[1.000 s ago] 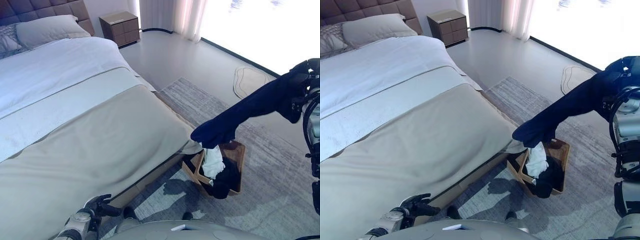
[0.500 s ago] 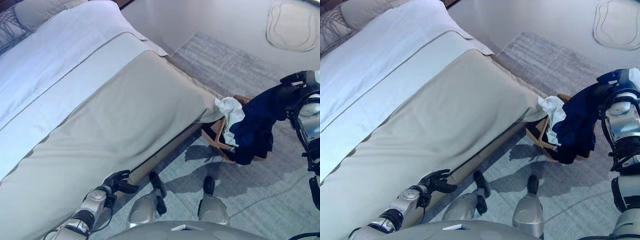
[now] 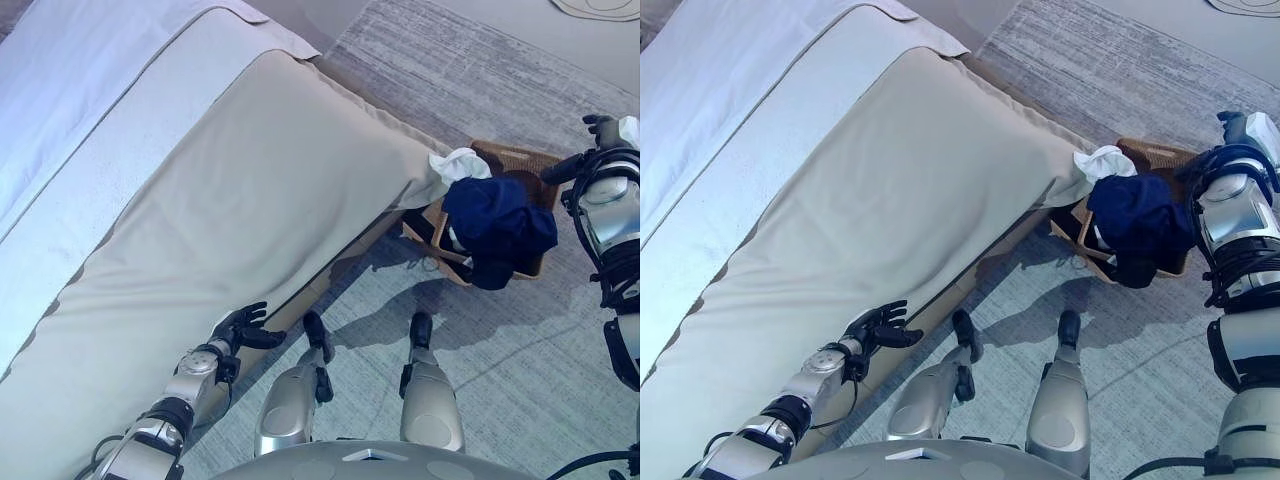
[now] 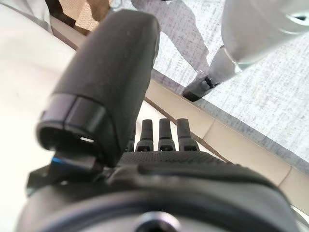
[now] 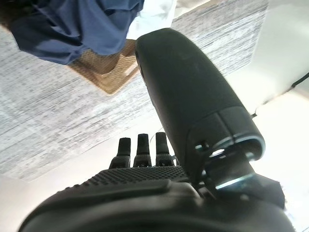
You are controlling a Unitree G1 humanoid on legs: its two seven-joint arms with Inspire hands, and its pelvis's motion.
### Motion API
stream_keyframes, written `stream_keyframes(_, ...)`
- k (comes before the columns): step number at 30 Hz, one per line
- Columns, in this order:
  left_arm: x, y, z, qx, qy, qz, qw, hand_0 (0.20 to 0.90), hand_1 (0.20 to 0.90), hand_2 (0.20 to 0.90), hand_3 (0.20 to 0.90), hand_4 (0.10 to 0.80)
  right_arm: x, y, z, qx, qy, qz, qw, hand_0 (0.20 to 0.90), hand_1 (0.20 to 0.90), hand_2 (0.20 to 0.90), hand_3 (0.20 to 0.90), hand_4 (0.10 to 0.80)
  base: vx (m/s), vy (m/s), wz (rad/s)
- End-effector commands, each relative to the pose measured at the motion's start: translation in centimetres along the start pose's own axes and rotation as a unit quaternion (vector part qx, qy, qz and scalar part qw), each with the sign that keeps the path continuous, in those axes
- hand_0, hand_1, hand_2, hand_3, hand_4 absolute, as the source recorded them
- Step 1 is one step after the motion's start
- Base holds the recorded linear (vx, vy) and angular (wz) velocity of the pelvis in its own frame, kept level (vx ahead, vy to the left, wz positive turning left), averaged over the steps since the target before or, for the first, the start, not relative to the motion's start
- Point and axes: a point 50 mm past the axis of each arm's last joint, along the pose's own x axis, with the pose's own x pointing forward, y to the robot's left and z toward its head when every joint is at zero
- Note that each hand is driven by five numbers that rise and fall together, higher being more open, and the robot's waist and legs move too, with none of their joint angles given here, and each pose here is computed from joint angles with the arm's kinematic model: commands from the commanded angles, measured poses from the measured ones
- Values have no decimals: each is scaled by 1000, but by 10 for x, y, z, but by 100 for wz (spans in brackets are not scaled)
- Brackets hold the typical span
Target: Pick up the clothes from the bed and place them into the basket
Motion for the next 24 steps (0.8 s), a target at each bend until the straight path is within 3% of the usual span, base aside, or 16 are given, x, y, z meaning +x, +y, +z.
stream_keyframes(1, -10, 23, -14, 10, 14, 23, 1000, 900, 900, 900, 900, 800, 1, -32, 14, 53, -49, -64, 995, 900, 900, 900, 900, 800, 53, 111, 7)
stream_keyframes(4, -13, 21, -27, 1, 30, 22, 999, 900, 900, 900, 900, 800, -10, 7, -8, 173, -41, 10, 984, 900, 900, 900, 900, 800, 100, 122, 9)
stream_keyframes(9, -22, 11, -59, -9, 73, 16, 997, 900, 900, 900, 900, 800, -69, 110, -73, 374, 33, 178, 910, 900, 900, 900, 900, 800, 86, 136, -2)
stream_keyframes(12, -30, 6, -77, -13, 97, 4, 995, 900, 900, 900, 900, 800, -115, 154, -120, 380, 86, 252, 886, 900, 900, 900, 900, 800, 121, 169, -7)
stream_keyframes(16, -37, 0, -97, -24, 132, -7, 991, 900, 900, 900, 900, 800, -170, 194, -173, 292, 163, 329, 883, 900, 900, 900, 900, 800, 134, 207, -7)
stream_keyframes(24, -41, 5, -107, -38, 167, 2, 985, 900, 900, 900, 900, 800, -226, 221, -219, 263, 289, 372, 842, 900, 900, 900, 900, 800, 15, 164, -3)
